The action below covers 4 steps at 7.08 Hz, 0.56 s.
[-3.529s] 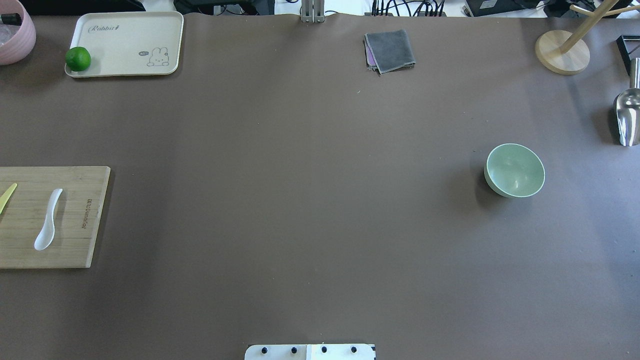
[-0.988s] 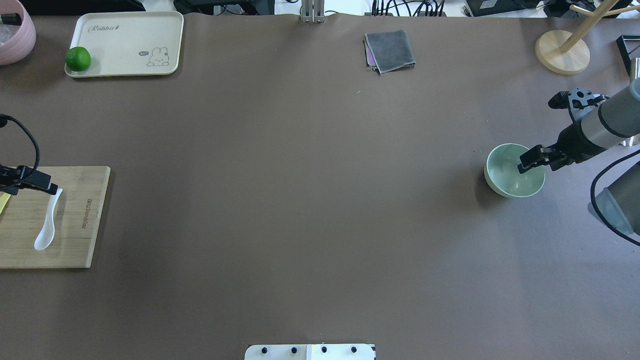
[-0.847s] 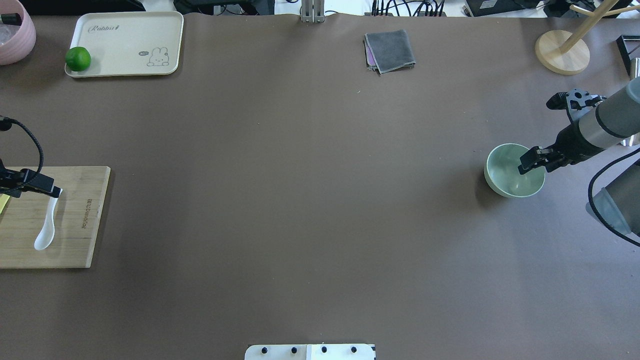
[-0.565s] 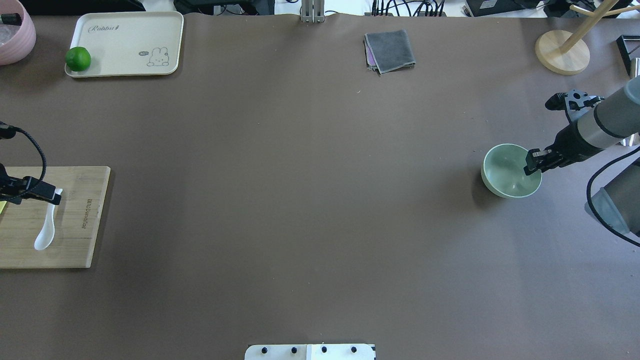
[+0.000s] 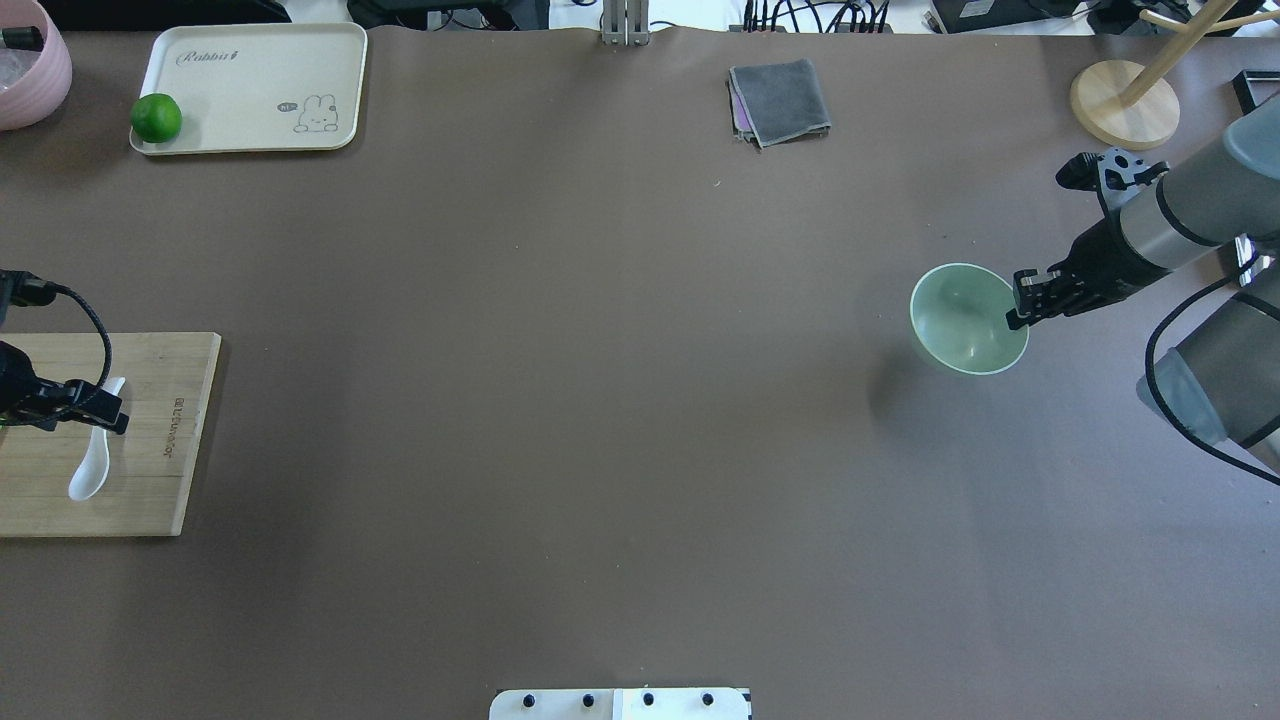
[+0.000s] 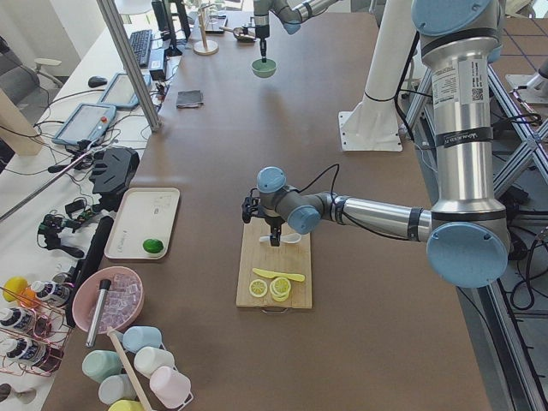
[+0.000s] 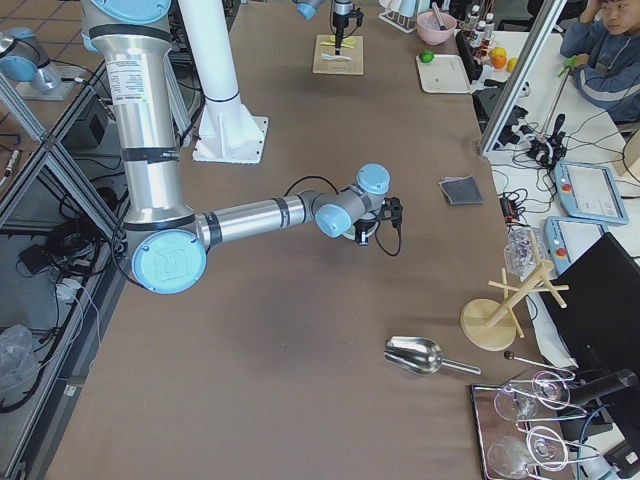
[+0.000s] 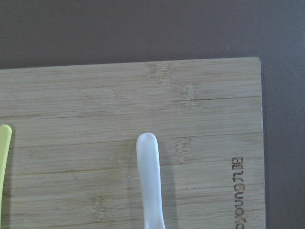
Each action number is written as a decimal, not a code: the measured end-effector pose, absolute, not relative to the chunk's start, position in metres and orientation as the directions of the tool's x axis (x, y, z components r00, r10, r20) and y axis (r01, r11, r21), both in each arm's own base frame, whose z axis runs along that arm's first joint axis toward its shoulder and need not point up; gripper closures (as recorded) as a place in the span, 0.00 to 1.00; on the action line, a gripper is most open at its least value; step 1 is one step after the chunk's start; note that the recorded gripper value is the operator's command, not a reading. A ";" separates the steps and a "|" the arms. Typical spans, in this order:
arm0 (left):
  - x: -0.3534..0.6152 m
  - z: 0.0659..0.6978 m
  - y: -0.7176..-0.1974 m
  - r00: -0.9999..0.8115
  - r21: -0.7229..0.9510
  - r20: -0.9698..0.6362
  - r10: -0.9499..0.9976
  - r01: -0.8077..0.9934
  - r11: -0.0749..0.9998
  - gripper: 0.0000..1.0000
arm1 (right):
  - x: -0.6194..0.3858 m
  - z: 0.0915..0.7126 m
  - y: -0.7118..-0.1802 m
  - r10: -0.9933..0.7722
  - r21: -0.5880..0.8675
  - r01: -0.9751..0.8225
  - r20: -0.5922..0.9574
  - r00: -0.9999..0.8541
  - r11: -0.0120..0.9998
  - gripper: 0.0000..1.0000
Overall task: Place spoon in bowl
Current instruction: 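Drag green bowl toward center with right gripper while left lifts spoon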
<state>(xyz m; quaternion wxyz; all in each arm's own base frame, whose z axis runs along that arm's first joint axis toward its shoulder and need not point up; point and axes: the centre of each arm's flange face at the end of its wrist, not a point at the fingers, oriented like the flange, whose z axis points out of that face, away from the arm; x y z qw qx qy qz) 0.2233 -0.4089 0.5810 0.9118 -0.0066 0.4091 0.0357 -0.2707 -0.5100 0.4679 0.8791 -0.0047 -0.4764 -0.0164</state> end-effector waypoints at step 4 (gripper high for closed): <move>0.237 0.590 -0.416 0.682 0.025 -0.728 0.069 -0.075 0.997 0.67 | -0.374 0.352 -0.474 0.100 -0.111 -0.004 0.880 0.464 0.994 1.00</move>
